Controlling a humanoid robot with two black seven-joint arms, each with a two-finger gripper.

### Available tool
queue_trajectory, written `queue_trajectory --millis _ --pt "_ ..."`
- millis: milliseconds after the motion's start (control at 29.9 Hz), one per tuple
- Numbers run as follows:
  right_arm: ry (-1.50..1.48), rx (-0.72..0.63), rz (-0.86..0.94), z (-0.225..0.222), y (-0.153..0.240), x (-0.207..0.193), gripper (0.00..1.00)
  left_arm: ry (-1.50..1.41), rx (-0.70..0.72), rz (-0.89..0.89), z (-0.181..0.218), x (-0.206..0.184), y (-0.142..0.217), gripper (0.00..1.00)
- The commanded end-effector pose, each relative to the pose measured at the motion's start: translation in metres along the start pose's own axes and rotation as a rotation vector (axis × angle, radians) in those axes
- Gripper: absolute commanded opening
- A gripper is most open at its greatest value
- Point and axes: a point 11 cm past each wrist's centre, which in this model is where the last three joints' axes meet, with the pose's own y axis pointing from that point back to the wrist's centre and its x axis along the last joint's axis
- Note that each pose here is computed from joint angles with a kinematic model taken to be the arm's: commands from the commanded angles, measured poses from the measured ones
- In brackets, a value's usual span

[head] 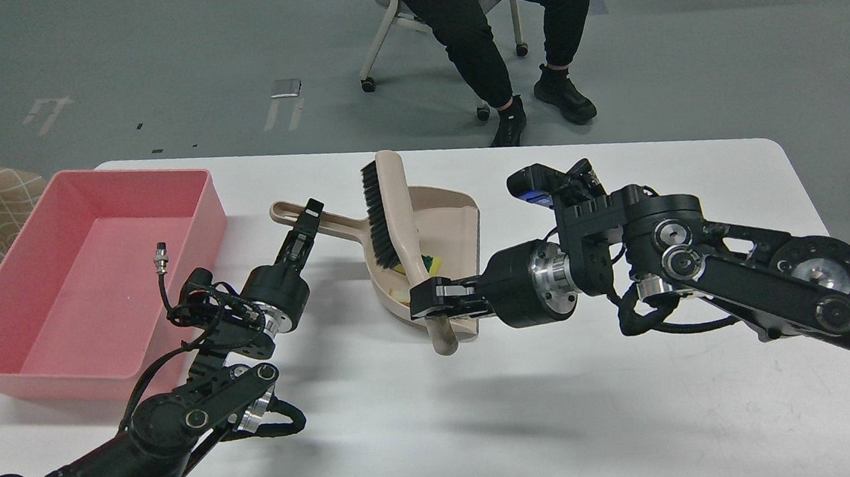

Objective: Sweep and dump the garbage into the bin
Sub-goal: 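Brush the sponge and stick farther into the dustpan with the right gripper, then lift the brush away from the dustpan with the right gripper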

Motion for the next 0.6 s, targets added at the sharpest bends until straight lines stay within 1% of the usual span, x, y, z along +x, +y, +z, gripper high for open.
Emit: queue_trajectory --millis 0,201,401,568 --pt "-0.006 -0.011 0.031 0.006 0.011 0.008 0.0 -0.001 0.001 0.003 0.0 0.001 0.0 0.0" --pt "-0.045 -0.047 0.09 0.025 0.038 0.026 0.0 0.012 0.006 0.011 0.0 0.003 -0.001 0.0" --pt "-0.053 -0.074 0.118 0.037 0.06 0.028 0.0 0.041 0.008 0.019 0.002 0.005 -0.002 0.0" --pt "-0.103 -0.113 0.152 0.058 0.082 0.034 0.0 0.04 0.0 0.019 0.005 0.009 -0.001 0.0"
